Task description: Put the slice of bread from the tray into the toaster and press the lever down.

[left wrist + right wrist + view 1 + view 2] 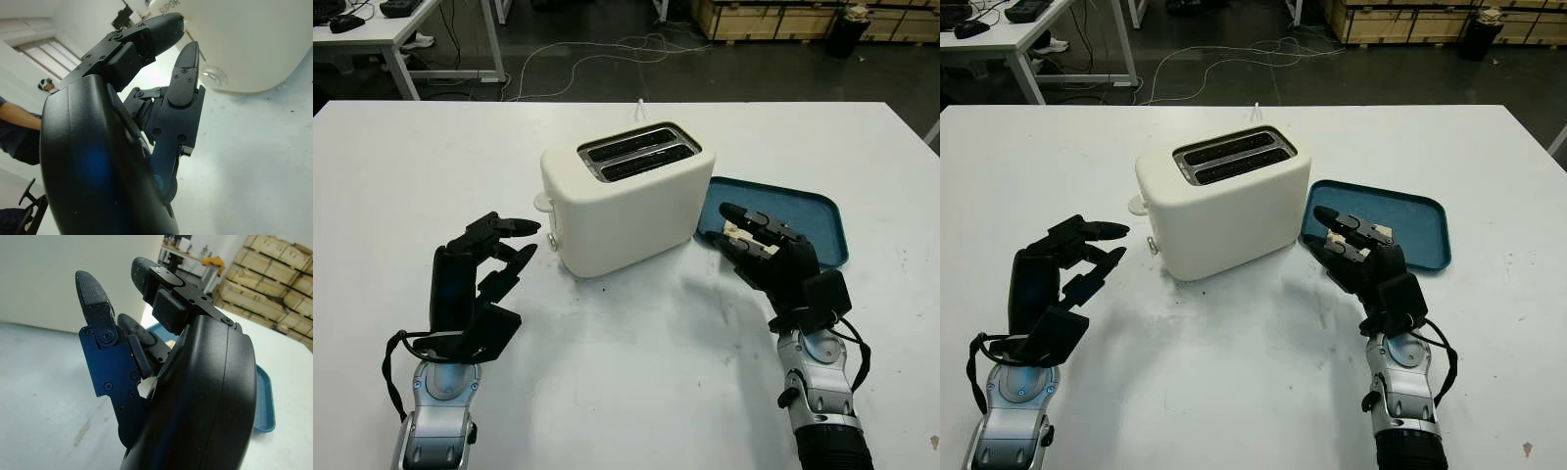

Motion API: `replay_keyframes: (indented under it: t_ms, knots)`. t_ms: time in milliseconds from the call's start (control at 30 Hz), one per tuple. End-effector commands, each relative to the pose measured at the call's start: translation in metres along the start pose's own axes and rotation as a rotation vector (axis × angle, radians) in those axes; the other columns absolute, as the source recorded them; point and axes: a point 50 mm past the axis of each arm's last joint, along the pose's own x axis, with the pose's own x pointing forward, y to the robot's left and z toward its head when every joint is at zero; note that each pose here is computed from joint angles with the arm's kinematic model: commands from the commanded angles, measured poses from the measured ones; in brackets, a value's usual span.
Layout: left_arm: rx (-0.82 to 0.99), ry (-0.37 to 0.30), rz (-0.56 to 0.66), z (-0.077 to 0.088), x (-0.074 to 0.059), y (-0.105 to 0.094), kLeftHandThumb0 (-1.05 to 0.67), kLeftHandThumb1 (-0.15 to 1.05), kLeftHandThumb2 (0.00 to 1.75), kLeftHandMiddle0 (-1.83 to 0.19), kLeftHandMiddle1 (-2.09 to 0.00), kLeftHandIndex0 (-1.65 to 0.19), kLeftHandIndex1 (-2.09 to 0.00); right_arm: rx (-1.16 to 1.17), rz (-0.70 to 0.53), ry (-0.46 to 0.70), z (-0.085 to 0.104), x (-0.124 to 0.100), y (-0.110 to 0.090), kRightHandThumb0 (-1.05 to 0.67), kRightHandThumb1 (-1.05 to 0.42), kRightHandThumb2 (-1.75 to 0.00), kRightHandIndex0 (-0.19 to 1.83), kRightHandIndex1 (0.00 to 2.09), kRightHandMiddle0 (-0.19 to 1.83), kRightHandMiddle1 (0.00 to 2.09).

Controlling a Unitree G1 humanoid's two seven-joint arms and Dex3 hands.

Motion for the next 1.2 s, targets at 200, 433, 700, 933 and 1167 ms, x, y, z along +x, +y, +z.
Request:
replay_keyframes:
  t_ms: [200, 433, 700, 933, 1167]
  knots:
    - [0.017, 0.045, 0.015, 0.003, 0.004, 0.002, -0.3, 0.92, 0.08, -0.61, -1.22, -0.72, -0.52, -0.01, 0.0, -0.026, 0.005, 0.002, -0.001, -0.48, -0.78, 0.0, 1.03, 0.01, 0.93, 0.0]
    - [0.029, 0.076, 0.02, 0.002, 0.005, 0.002, -0.29, 0.92, 0.08, -0.64, -1.21, -0.75, -0.46, -0.02, 0.042, -0.088, 0.012, 0.0, 0.0, -0.49, -0.79, 0.0, 1.03, 0.0, 0.91, 0.0]
    - [-0.012, 0.012, 0.017, 0.004, 0.007, 0.001, -0.25, 0.92, 0.07, -0.7, -1.24, -0.82, -0.43, -0.486, -0.013, -0.453, 0.075, -0.028, -0.029, -0.48, -0.79, -0.01, 0.94, 0.0, 0.84, 0.0]
    - [-0.007, -0.002, 0.035, 0.003, 0.007, -0.002, -0.23, 0.92, 0.08, -0.73, -1.28, -0.86, -0.43, -0.957, -0.033, -0.542, 0.079, -0.044, -0.043, -0.49, -0.77, 0.0, 0.7, 0.0, 0.68, 0.0]
    - [0.003, -0.008, 0.04, 0.005, 0.007, -0.001, -0.22, 0.92, 0.08, -0.71, -1.29, -0.86, -0.42, -1.178, -0.001, -0.445, 0.065, -0.043, -0.054, -0.5, -0.77, 0.0, 0.58, 0.0, 0.6, 0.0]
